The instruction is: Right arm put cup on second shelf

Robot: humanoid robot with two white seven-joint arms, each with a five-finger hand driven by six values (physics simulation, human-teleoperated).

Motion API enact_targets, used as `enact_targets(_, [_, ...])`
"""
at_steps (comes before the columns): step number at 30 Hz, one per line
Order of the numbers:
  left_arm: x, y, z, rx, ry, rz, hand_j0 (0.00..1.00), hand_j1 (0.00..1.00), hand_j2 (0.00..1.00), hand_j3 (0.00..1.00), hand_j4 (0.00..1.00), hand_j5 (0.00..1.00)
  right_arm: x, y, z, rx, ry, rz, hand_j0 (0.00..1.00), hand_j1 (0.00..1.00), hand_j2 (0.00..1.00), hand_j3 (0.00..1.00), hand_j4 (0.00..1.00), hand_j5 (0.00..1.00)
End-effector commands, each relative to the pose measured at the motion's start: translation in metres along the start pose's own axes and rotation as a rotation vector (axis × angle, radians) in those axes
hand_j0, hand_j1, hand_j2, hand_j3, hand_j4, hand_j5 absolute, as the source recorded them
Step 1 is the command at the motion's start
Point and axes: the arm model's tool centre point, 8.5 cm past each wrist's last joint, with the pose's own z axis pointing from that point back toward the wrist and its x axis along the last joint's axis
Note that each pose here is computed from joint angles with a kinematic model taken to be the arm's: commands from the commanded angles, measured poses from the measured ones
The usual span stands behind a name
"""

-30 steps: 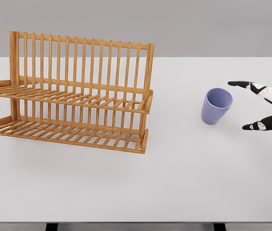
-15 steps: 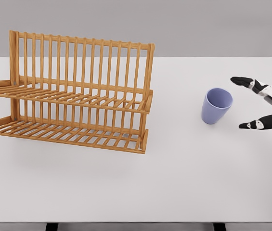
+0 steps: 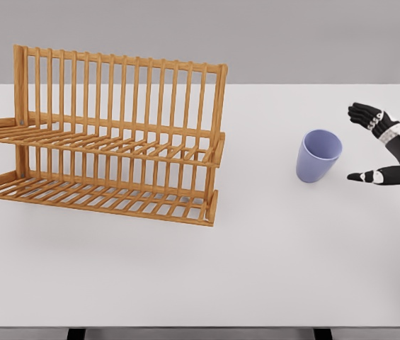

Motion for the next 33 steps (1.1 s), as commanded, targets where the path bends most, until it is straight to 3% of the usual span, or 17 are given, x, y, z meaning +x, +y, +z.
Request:
enact_targets(1, [0.0,0.0,0.0,-0.001,0.001,-0.002,1.0,1.0,1.0,1.0,1.0,1.0,-0.012,0.007,-0.002,-0.016,0.044,-0.07,1.0,1.0,1.0,1.0,1.0,1.0])
enact_targets(5, [0.0,0.0,0.0,-0.001,0.001,0.0,1.0,1.0,1.0,1.0,1.0,1.0,-0.018,0.008,-0.011,-0.026,0.083,-0.124,1.0,1.0,1.0,1.0,1.0,1.0])
enact_targets(12, [0.0,0.0,0.0,-0.001,0.001,0.0,1.0,1.0,1.0,1.0,1.0,1.0,-0.029,0.0,-0.01,-0.065,0.107,-0.142,1.0,1.0,1.0,1.0,1.0,1.0])
enact_targets(19, [0.0,0.0,0.0,-0.001,0.0,-0.001,1.0,1.0,1.0,1.0,1.0,1.0,-0.038,0.012,-0.021,-0.076,0.11,-0.202,1.0,1.0,1.0,1.0,1.0,1.0])
enact_targets(33, [0.0,0.0,0.0,-0.001,0.001,0.0,1.0,1.0,1.0,1.0,1.0,1.0,-0.052,0.026,-0.021,-0.065,0.14,-0.237,1.0,1.0,1.0,1.0,1.0,1.0])
